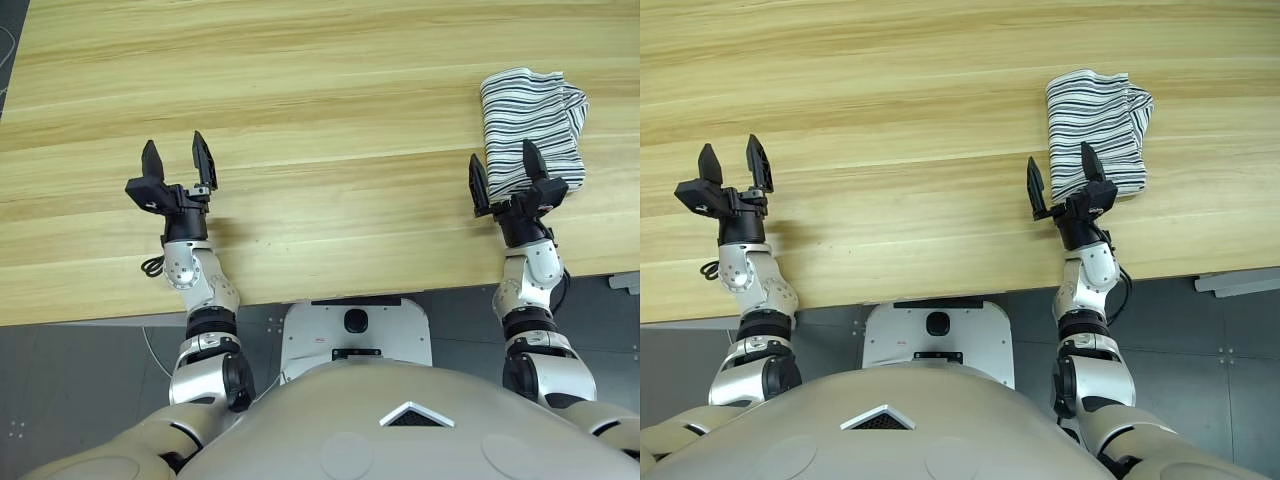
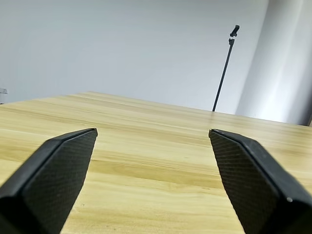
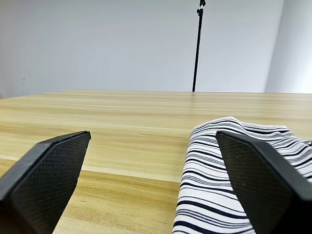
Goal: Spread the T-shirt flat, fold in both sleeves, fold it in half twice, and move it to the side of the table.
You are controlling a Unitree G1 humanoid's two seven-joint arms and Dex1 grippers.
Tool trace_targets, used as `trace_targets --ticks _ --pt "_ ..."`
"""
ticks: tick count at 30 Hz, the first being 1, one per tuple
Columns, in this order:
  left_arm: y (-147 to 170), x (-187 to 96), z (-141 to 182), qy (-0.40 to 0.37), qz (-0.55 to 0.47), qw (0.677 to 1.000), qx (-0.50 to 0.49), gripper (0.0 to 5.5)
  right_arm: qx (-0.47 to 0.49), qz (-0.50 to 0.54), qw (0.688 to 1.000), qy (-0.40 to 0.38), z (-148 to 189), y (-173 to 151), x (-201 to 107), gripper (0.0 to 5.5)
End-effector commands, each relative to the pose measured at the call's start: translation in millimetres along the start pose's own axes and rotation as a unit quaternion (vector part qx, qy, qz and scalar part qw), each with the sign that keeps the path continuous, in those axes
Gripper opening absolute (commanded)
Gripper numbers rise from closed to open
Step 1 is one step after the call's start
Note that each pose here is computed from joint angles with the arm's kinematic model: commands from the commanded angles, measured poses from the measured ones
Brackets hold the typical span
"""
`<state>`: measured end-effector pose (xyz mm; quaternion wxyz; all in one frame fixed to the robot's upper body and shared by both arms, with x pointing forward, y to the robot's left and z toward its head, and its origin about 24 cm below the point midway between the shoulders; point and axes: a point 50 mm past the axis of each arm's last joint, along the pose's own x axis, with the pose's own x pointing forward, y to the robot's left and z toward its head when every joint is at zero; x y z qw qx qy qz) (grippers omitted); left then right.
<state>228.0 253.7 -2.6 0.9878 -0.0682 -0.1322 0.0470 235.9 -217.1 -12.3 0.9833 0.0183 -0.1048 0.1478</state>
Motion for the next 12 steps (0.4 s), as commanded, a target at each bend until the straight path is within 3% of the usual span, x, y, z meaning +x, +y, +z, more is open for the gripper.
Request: trace_targets --ticks 1,12 --pt "-3.2 0.9 -0.1 -0.012 -0.014 1.0 -0.003 4.27 0.001 -0.008 1.0 -0.006 -1.7 4.5 0.1 4.76" --pt "-3.5 3.2 -3.8 -0.001 -0.015 1.0 0.0 4.27 0.003 -0.009 1.0 -0.007 -2.2 5.0 0.3 4.76"
